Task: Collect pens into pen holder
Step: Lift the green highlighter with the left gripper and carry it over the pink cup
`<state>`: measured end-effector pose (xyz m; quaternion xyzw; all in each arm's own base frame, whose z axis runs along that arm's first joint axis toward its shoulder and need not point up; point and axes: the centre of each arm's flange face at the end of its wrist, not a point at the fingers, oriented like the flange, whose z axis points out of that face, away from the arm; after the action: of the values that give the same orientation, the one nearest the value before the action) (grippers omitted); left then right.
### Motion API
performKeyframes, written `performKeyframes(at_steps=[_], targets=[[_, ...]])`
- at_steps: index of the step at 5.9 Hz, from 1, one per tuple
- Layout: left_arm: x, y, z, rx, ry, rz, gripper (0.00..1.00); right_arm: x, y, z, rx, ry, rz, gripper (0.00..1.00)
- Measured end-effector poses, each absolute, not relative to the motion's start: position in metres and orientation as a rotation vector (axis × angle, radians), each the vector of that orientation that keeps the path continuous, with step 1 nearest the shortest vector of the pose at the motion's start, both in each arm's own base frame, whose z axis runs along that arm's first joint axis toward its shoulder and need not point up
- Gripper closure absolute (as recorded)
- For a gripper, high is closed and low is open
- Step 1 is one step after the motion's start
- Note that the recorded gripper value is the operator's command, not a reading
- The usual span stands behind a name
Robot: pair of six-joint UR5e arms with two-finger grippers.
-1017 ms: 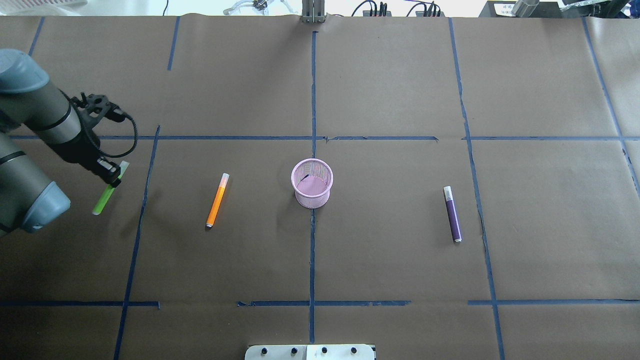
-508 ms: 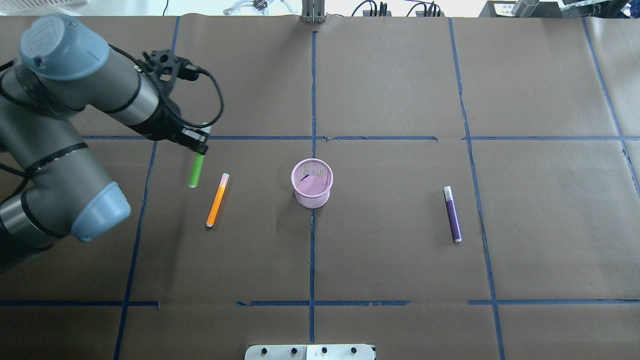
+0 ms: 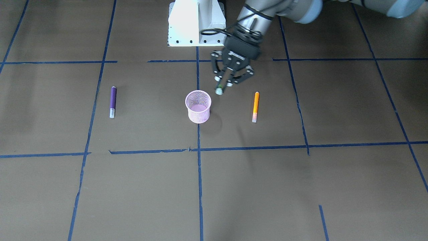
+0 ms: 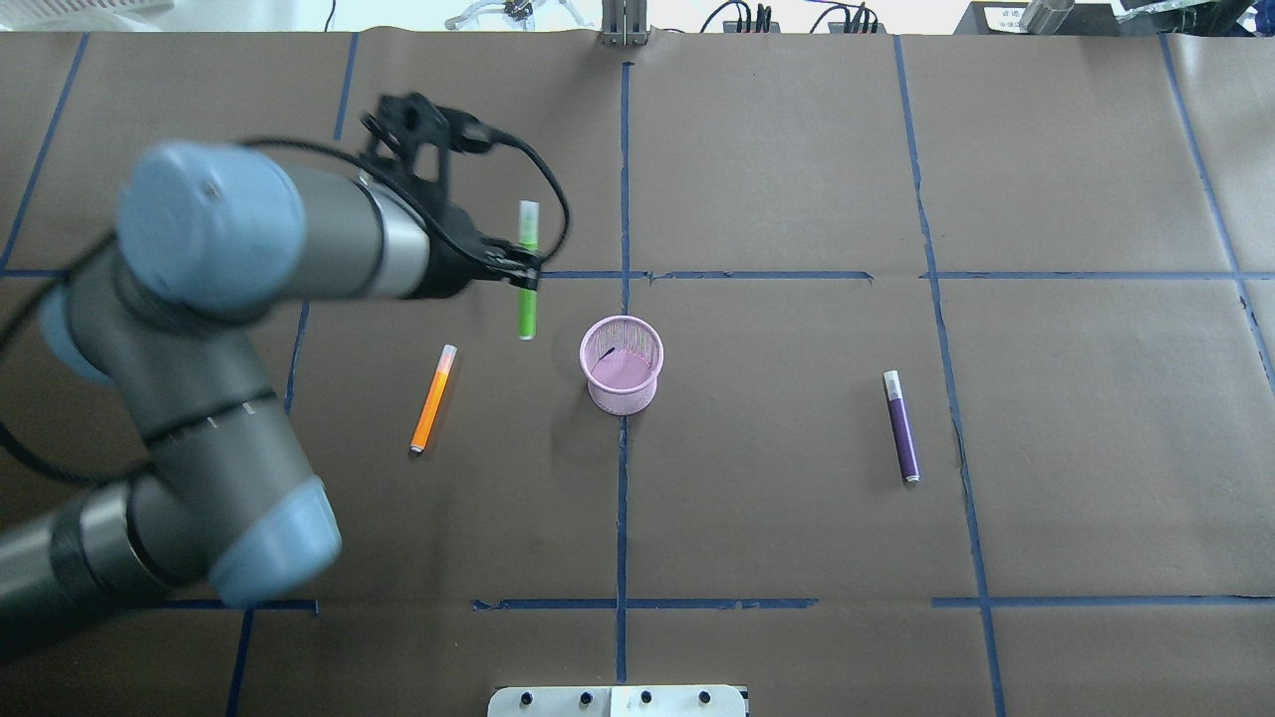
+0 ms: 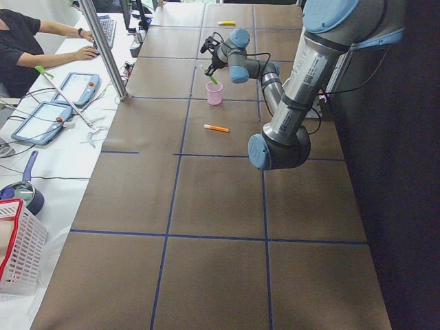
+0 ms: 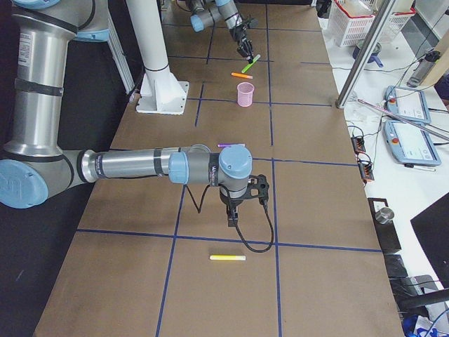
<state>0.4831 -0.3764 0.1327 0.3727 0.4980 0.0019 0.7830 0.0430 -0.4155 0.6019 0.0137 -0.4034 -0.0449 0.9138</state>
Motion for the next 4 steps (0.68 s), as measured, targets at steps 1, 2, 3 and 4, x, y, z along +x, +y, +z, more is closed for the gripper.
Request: performKeyframes(at_steps=[1,2,3,4], targets=[[0.515,-0.349,0.124,0.869,1.060,-0.071,1.00,0.043,-0.416,0.602,0.029,-0.830,-0.094,0.00],[0.529,-0.341,0.120,0.894,1.047,-0.098,1.00,0.043,-0.416,0.601,0.030,-0.830,-0.094,0.00],[0.532,-0.344,0.119,0.915,1.028,-0.115,1.00,0.043,-0.416,0.601,0.031,-0.830,-0.095,0.00],[0.532,-0.353,0.120,0.939,1.002,-0.137,1.00,0.043,-0.416,0.601,0.031,-0.830,-0.096,0.00]])
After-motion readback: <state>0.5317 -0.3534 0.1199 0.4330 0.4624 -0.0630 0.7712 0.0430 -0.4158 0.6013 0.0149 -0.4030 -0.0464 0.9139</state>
